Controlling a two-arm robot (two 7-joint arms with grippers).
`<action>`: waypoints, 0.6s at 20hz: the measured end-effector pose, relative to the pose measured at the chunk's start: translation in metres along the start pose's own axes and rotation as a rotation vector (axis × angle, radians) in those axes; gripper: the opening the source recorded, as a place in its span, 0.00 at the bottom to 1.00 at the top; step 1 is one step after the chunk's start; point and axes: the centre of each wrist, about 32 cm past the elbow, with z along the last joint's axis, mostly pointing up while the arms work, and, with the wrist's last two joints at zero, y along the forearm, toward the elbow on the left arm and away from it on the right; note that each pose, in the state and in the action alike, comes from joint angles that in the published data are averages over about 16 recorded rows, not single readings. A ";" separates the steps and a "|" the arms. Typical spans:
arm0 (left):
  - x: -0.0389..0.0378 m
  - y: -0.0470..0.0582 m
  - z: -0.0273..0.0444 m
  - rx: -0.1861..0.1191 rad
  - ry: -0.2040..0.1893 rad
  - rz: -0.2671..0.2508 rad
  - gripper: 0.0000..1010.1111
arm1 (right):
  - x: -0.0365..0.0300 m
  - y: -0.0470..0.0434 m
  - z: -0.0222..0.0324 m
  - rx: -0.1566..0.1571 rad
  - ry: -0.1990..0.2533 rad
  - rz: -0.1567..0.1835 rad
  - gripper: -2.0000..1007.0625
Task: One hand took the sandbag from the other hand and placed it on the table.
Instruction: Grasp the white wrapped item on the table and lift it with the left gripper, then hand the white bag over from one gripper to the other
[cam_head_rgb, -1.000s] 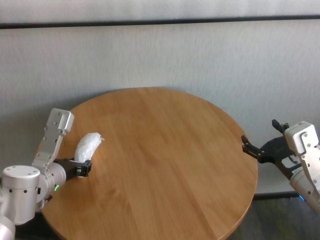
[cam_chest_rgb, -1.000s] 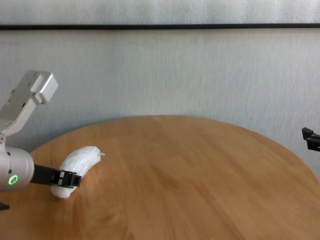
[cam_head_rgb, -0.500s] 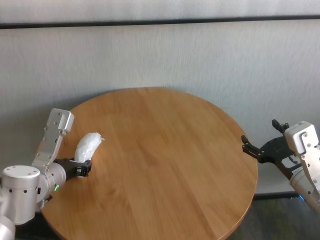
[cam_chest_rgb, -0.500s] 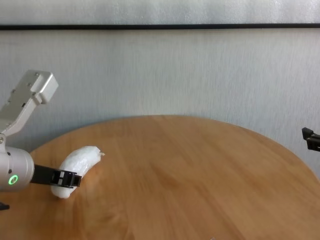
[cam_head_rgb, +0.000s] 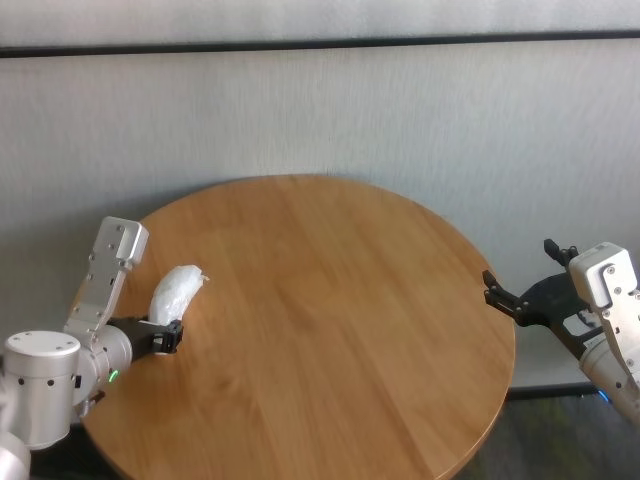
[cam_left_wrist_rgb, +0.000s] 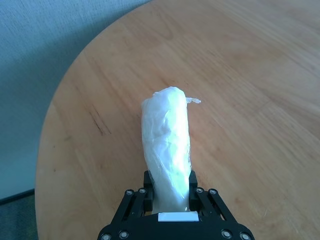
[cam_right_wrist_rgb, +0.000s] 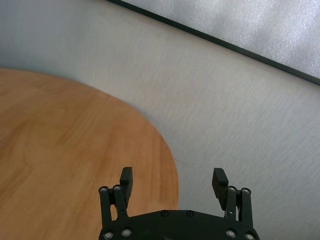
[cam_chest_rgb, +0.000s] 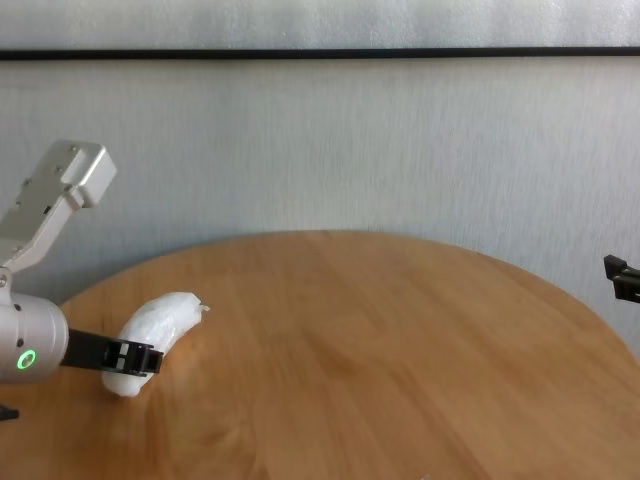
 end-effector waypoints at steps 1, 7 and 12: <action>0.0000 0.000 0.0000 0.000 0.000 0.000 0.40 | 0.0000 0.0000 0.0000 0.000 0.000 0.000 1.00; -0.0005 0.001 -0.0005 -0.016 -0.010 -0.002 0.40 | 0.0000 0.0000 0.0000 0.000 0.000 0.000 1.00; -0.0012 0.004 -0.0018 -0.056 -0.021 -0.010 0.40 | 0.0000 0.0000 0.0000 0.000 0.000 0.000 1.00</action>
